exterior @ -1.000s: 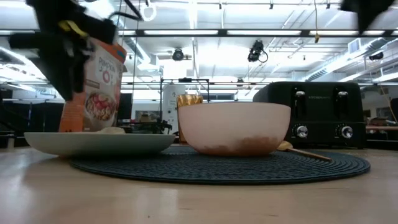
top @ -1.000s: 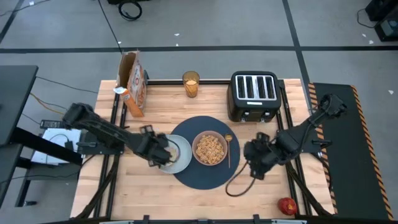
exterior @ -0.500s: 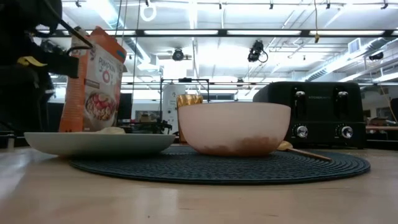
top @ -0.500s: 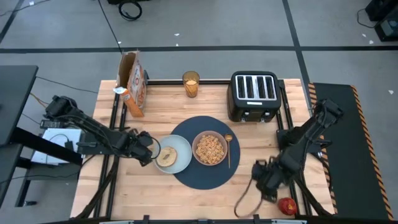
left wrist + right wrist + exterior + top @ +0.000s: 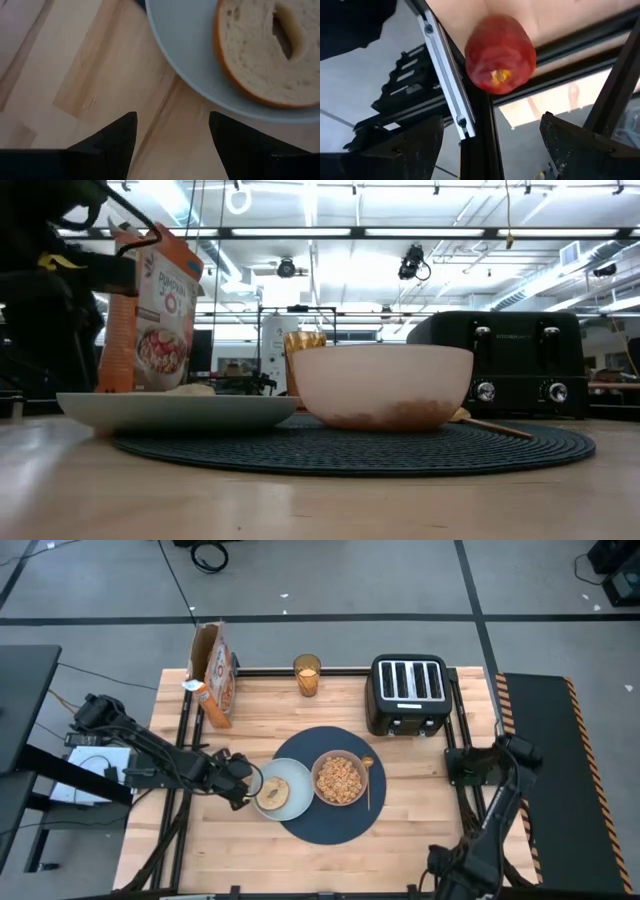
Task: Arrange a breakfast setting
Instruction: Put the apple on the plate
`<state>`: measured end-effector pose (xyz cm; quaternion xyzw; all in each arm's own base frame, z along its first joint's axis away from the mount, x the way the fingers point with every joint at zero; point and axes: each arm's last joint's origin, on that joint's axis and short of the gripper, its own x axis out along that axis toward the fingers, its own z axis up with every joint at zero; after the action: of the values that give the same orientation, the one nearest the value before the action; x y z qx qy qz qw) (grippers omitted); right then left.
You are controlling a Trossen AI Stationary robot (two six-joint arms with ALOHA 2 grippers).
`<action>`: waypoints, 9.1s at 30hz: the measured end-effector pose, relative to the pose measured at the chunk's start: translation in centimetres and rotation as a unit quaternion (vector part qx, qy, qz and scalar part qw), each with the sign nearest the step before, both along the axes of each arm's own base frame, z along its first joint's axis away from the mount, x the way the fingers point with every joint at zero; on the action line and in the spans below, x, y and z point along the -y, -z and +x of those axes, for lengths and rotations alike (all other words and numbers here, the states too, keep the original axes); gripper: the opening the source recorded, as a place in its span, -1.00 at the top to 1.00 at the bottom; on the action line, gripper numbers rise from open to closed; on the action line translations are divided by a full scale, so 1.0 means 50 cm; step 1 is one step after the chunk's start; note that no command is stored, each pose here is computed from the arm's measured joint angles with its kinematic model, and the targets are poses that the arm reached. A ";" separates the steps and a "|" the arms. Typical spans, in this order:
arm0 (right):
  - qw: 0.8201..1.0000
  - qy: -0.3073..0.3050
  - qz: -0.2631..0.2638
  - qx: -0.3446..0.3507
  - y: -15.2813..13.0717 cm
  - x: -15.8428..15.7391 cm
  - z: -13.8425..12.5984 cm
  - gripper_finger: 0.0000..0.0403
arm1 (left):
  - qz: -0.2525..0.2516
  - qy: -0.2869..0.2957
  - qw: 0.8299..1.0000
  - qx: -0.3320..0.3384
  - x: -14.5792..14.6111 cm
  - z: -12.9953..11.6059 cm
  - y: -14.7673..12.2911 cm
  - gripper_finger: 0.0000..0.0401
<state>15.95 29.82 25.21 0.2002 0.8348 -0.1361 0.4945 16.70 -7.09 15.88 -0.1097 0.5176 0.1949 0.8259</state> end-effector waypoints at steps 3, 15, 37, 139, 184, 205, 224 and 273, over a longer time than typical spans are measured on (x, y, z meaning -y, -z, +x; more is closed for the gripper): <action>1.000 -0.003 -0.009 -0.006 0.018 -0.008 -0.012 -0.60 | -0.005 0.000 1.000 -0.017 0.004 0.003 -0.024 -0.27; 0.999 0.017 -0.003 -0.033 0.094 0.016 0.002 -0.09 | 0.006 0.008 1.000 0.027 0.043 0.020 -0.112 -0.27; 0.999 -0.013 0.012 -0.050 0.126 0.017 0.000 0.55 | -0.006 0.022 0.997 0.071 0.065 0.026 -0.123 -0.27; 0.806 -0.315 -0.092 0.493 -0.051 0.222 0.388 0.92 | 0.068 0.219 0.883 0.409 0.262 0.248 -0.016 -0.76; 0.839 -0.268 -0.065 0.469 0.072 0.231 0.371 0.92 | 0.075 0.240 0.898 0.361 0.236 0.309 0.021 -0.76; 0.838 -0.272 -0.063 0.469 0.072 0.233 0.372 0.92 | 0.060 0.278 0.885 0.368 0.265 0.304 0.008 -0.05; 0.834 -0.269 -0.061 0.478 0.070 0.231 0.375 0.92 | 0.080 0.201 0.911 0.352 0.232 0.328 0.051 -0.98; 0.771 -0.263 -0.099 0.571 -0.085 0.213 0.364 0.28 | 0.211 0.195 0.866 0.408 0.262 0.323 0.031 -0.83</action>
<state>34.15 19.16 29.45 -0.0364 0.4008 0.0572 0.9137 32.83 -20.18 14.34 0.1008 0.0913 0.0721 0.9881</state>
